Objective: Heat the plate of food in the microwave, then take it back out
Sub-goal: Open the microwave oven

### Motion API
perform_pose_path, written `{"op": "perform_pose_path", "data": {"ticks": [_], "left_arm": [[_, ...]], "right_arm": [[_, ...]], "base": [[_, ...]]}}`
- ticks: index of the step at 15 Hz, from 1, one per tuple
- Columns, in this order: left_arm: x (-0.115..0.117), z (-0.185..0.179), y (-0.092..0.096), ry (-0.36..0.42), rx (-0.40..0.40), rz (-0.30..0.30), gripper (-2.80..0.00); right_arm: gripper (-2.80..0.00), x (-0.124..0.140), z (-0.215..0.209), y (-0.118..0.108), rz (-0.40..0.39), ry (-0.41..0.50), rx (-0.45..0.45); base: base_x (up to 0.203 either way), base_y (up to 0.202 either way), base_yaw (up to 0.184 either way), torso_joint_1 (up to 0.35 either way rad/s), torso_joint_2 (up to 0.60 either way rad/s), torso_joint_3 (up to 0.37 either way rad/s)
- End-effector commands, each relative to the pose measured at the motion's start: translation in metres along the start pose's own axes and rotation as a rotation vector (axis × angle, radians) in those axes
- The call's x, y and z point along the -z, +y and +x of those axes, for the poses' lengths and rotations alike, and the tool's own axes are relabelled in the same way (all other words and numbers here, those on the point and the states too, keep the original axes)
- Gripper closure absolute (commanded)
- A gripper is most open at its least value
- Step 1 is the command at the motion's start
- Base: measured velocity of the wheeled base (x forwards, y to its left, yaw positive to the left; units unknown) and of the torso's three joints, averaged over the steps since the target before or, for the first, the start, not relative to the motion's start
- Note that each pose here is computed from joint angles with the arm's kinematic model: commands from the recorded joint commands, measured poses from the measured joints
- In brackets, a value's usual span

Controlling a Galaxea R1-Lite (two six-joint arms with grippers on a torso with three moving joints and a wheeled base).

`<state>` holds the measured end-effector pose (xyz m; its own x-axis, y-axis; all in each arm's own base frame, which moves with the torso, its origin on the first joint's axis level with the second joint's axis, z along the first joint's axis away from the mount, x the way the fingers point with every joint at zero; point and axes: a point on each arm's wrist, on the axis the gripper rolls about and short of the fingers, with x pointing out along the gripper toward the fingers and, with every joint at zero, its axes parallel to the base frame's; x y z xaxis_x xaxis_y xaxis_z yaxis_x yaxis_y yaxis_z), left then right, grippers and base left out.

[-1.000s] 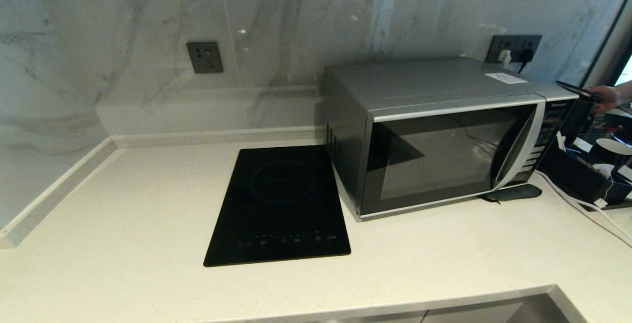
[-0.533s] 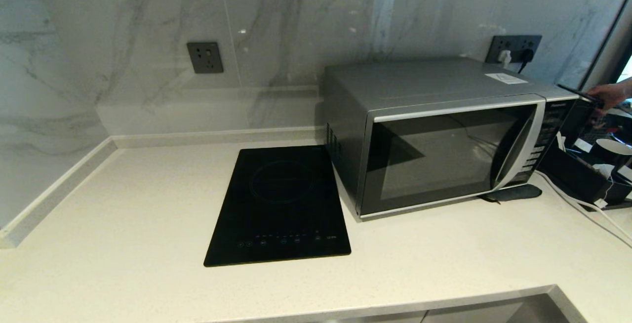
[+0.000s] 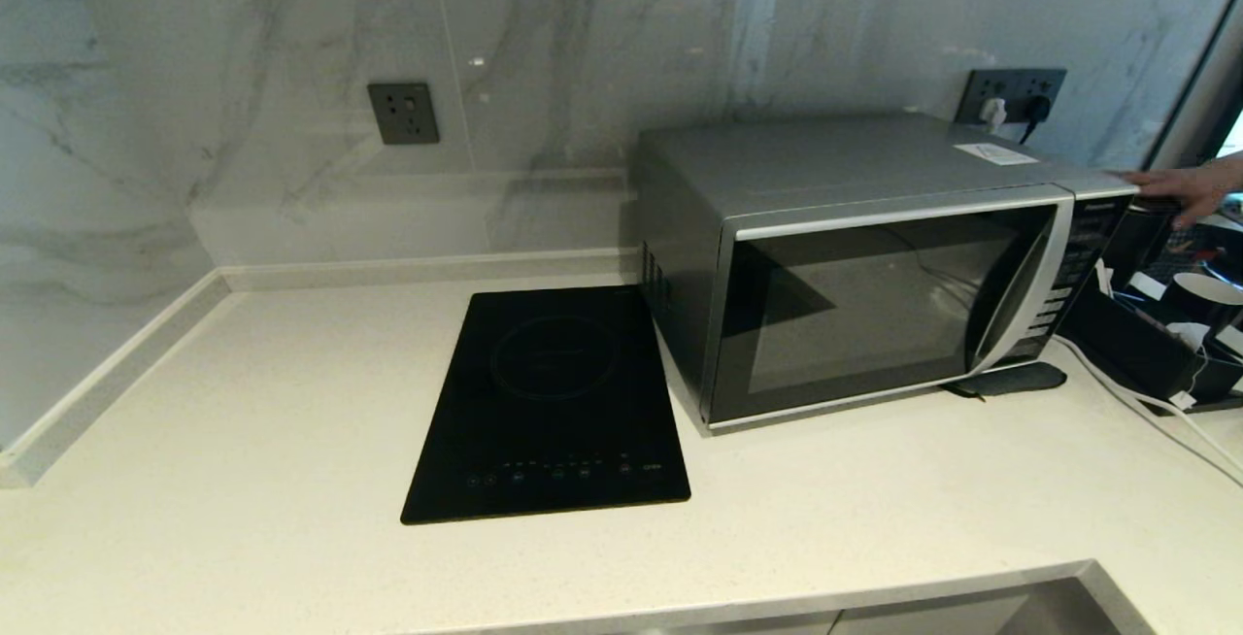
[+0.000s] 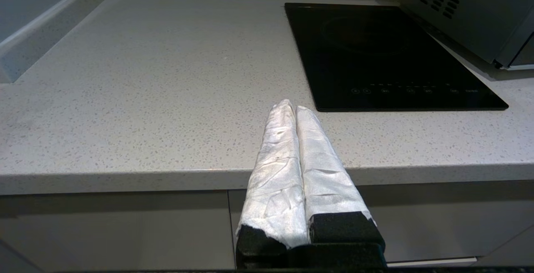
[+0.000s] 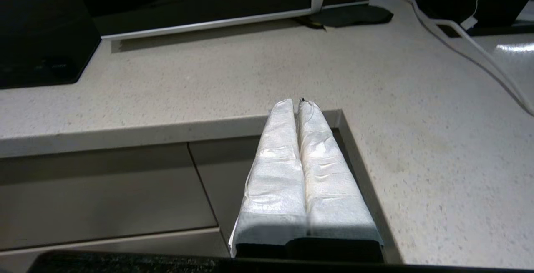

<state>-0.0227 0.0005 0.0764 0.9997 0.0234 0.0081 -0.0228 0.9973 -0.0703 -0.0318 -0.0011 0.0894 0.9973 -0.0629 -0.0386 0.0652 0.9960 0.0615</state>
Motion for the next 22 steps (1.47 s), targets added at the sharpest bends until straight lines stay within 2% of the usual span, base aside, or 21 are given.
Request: {"op": "perform_pose_path", "data": {"ticks": [1,4,9,13,22], "left_arm": [[0.0,0.0001,0.0,0.0,-0.001,0.0,0.0],[0.0,0.0001,0.0,0.0,-0.001,0.0,0.0],[0.0,0.0001,0.0,0.0,-0.001,0.0,0.0],[0.0,0.0001,0.0,0.0,-0.001,0.0,0.0],[0.0,0.0001,0.0,0.0,-0.001,-0.002,0.0]], "right_arm": [[0.0,0.0074,0.0045,-0.0001,-0.004,-0.002,-0.005],[0.0,0.0117,0.0086,0.0001,-0.006,-0.038,-0.018],[0.0,0.015,0.0096,0.0002,-0.023,-0.027,-0.028],[0.0,0.015,0.0096,0.0,0.027,-0.026,-0.02],[0.0,0.015,0.0096,0.0,0.03,-0.026,-0.021]], "base": [[0.0,0.0,0.0,0.0,0.0,0.0],[0.0,0.0,0.0,0.0,0.0,0.0],[0.0,0.0,0.0,0.0,0.0,0.0],[0.0,0.0,0.0,0.0,0.0,0.0],[0.0,0.0,0.0,0.0,0.0,0.0]]}}
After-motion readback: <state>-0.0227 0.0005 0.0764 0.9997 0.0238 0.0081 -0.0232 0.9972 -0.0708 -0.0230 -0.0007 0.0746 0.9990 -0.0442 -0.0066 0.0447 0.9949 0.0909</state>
